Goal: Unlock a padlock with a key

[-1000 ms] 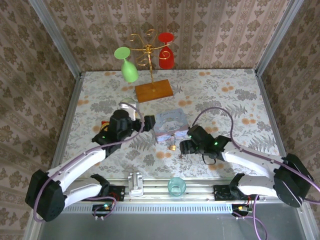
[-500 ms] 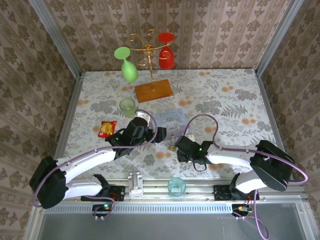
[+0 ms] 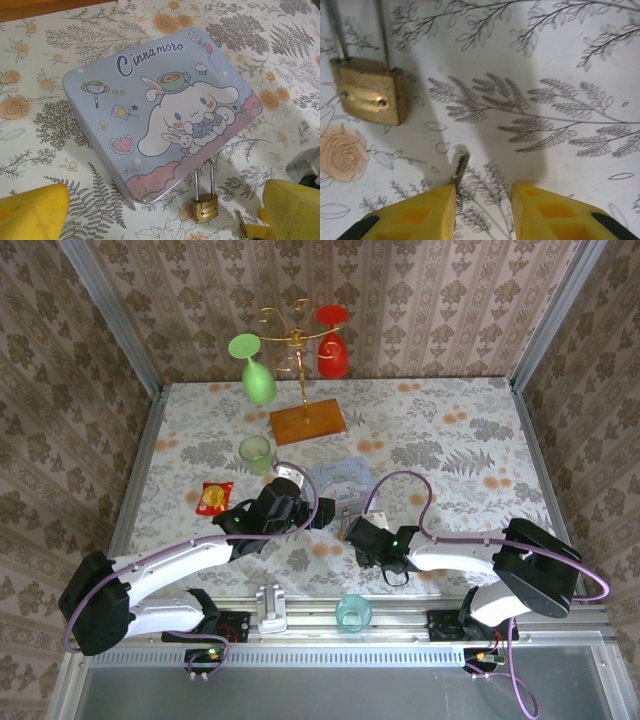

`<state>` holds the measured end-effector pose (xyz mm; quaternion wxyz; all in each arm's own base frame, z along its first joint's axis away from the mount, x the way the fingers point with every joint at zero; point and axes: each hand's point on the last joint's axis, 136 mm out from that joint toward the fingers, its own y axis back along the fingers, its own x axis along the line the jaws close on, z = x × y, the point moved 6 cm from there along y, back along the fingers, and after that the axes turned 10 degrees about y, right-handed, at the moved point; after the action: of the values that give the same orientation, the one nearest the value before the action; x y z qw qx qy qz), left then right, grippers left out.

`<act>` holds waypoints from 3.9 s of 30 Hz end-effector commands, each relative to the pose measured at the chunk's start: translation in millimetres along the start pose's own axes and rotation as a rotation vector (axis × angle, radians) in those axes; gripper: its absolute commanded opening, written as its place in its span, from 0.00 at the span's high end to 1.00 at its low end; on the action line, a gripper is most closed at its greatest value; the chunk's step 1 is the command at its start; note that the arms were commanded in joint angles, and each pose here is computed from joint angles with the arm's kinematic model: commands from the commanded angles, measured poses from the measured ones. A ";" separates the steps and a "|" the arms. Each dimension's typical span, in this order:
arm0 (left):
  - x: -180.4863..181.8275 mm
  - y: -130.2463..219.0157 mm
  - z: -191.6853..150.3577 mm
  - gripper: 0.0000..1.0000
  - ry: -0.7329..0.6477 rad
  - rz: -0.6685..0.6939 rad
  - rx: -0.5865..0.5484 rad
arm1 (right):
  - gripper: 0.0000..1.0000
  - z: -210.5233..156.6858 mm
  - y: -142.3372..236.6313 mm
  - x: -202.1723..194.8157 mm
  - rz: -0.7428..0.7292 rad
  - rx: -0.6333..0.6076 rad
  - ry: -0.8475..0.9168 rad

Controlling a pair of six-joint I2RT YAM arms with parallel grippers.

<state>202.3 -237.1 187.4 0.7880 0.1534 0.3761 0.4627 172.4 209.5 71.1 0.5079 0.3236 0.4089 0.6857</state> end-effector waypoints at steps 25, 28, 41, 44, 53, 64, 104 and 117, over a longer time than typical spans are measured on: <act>-10.4 8.2 2.9 0.00 -0.065 -0.013 -0.023 | 0.71 -8.1 -8.7 9.7 -0.076 0.077 -0.023; -11.1 6.2 2.3 0.00 -0.066 -0.014 -0.015 | 0.71 -15.7 -6.6 3.7 -0.113 0.098 -0.008; -17.3 1.9 3.4 0.00 -0.069 -0.041 -0.017 | 0.74 -28.1 -7.6 -5.9 -0.111 0.112 -0.045; -17.1 2.2 2.5 0.00 -0.070 -0.040 -0.012 | 0.74 -34.6 -8.5 -9.9 -0.114 0.123 -0.068; -18.0 0.5 3.2 0.00 -0.066 -0.045 -0.020 | 0.75 -42.2 -1.3 -19.5 -0.104 0.112 -0.085; -16.8 -1.7 -0.3 0.00 -0.051 -0.056 -0.018 | 0.68 -51.5 4.1 -25.0 -0.131 0.137 -0.088; -20.0 -5.4 21.9 0.00 0.077 -0.140 -0.067 | 1.00 -11.6 49.1 -36.9 0.097 -0.109 -0.105; -31.6 5.4 59.0 0.01 0.737 -0.433 -0.066 | 1.00 68.5 119.7 -46.8 0.258 -0.280 -0.014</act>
<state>232.2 -245.5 220.7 0.7199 -0.0488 0.5703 0.3926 186.7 153.3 189.5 0.4901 0.3304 0.2470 0.7679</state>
